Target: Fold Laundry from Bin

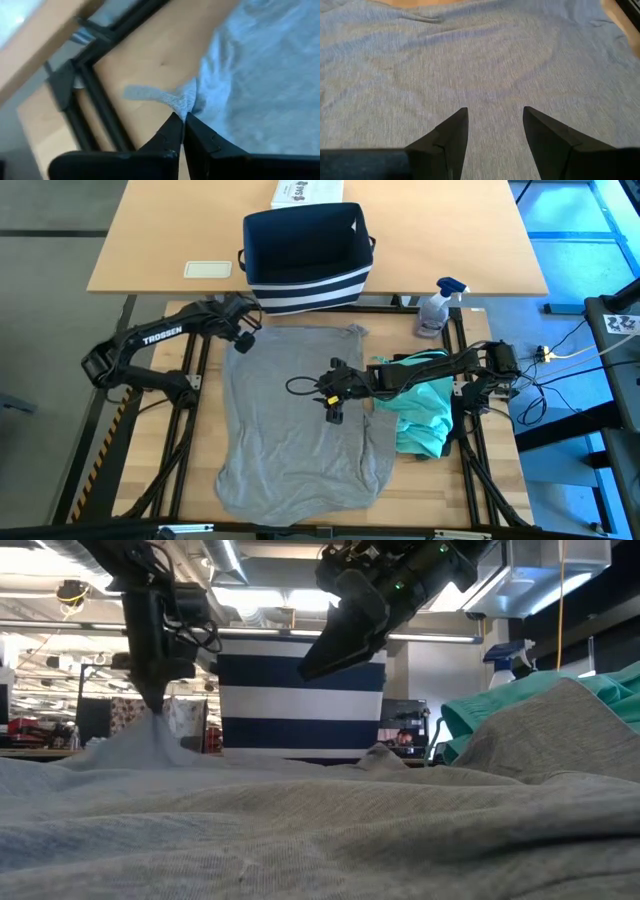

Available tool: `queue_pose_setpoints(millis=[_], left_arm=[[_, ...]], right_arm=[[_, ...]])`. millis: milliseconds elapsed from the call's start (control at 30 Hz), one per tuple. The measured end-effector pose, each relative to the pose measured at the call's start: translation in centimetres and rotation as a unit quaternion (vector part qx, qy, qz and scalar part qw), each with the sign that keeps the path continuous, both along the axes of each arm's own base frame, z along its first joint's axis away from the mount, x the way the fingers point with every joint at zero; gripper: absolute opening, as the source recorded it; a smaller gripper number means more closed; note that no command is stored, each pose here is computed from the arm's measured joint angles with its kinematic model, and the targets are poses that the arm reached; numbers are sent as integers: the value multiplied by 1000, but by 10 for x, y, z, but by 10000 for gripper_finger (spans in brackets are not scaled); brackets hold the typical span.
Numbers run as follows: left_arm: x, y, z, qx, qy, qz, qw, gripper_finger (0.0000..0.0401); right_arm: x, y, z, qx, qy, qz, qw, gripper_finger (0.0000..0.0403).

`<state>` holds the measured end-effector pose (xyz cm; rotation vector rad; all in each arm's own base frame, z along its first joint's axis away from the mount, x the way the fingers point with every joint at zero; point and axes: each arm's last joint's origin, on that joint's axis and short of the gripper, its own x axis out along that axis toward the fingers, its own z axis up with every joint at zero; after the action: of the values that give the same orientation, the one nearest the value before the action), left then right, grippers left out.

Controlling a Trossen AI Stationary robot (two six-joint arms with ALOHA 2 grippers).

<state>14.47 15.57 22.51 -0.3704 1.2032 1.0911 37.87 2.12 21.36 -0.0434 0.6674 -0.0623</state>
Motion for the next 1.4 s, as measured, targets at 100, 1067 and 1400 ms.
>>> queue_pose_setpoints(millis=[100, 1067, 1400], left_arm=[[2, 3, -6, -3, 17, 1, 1000, 27], [68, -89, 9, -53, -23, -243, 968, 155], [67, -138, -27, 6, -6, -270, 963, 154]], right_arm=[[0, 0, 0, 0, 0, 0, 1000, 188], [-35, 26, 38, -47, 17, -22, 998, 188], [-28, 24, 8, -72, 70, -76, 992, 188]])
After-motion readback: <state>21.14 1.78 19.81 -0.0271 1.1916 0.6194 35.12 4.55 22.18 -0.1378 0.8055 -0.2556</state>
